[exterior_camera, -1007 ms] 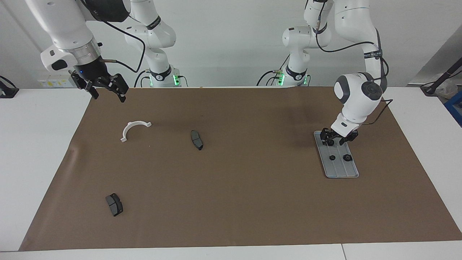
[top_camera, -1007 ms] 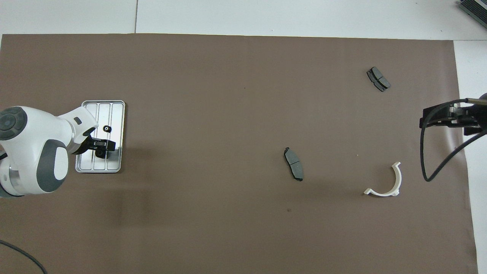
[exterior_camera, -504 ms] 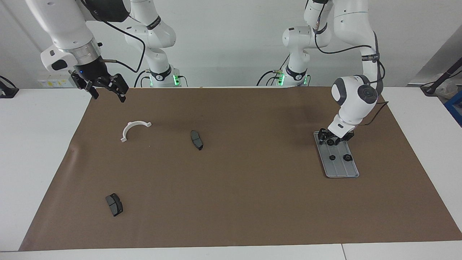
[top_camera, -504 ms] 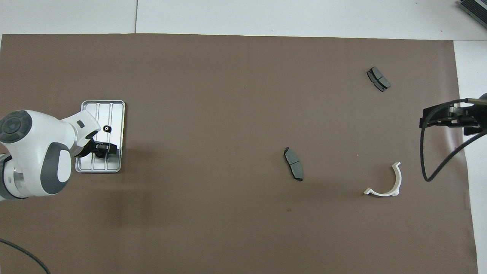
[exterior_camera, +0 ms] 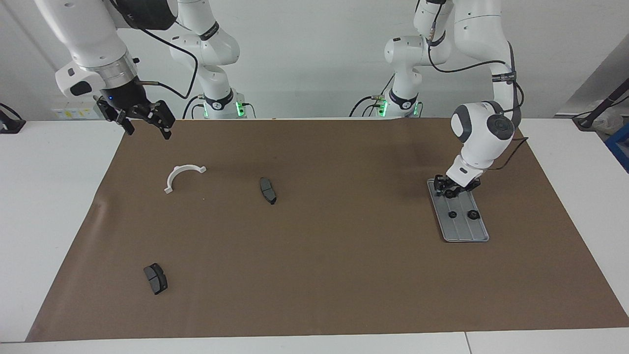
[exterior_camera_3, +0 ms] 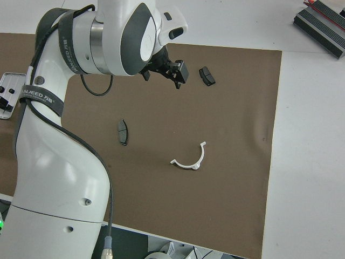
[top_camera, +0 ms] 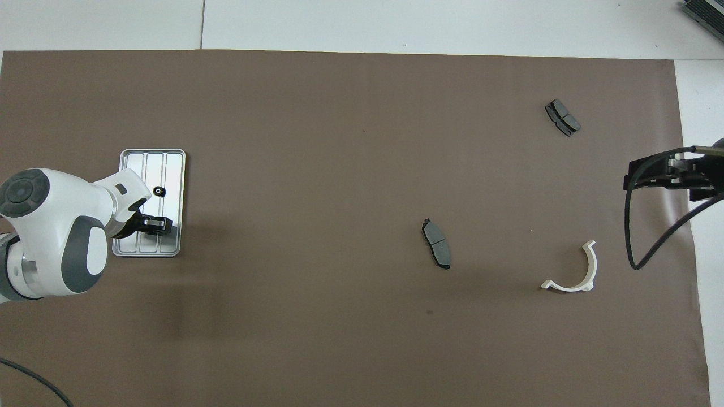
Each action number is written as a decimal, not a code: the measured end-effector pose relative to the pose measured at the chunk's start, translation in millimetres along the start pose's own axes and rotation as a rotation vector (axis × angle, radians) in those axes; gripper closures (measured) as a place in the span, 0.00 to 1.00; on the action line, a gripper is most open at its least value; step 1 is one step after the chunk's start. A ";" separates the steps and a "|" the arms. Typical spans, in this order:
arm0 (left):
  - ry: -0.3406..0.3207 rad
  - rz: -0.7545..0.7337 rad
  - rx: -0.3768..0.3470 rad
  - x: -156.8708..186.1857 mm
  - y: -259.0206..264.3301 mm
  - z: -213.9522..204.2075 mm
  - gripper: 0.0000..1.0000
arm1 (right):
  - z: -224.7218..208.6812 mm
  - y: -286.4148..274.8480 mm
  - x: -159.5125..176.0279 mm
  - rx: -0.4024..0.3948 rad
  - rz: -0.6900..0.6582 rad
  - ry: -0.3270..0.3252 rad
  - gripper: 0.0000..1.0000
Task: Place bearing gear from tray to pile
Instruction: 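Grasp the black gear with the left gripper and lift it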
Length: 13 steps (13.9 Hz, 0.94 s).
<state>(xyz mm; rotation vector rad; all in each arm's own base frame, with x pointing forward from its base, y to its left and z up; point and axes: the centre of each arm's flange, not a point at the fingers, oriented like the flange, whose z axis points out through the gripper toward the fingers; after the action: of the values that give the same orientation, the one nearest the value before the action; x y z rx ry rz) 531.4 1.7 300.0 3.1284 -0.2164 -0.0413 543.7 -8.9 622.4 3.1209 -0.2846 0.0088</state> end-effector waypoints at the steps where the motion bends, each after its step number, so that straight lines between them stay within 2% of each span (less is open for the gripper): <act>1: 0.000 0.000 -0.001 -0.1 0.1 0.0 0.51 | 0.0 0.0 0.0 0.000 0.000 0.000 0.00; 4: 0.002 0.000 -0.002 -0.2 1.5 -1.2 0.63 | 0.0 0.0 0.0 0.000 0.000 0.000 0.00; 10: 0.012 -0.010 -0.001 4.1 1.3 -6.2 0.64 | 0.0 0.0 0.0 0.000 0.000 0.000 0.00; 13: 0.046 -0.088 -0.006 26.9 21.3 -37.4 0.64 | 0.0 0.0 0.0 0.000 0.000 0.000 0.00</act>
<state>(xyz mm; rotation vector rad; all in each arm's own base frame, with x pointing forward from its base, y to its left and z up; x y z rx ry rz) 556.0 -22.9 336.8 3.1270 -0.0784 0.0293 543.7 -8.9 622.4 3.1209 -0.2846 0.0087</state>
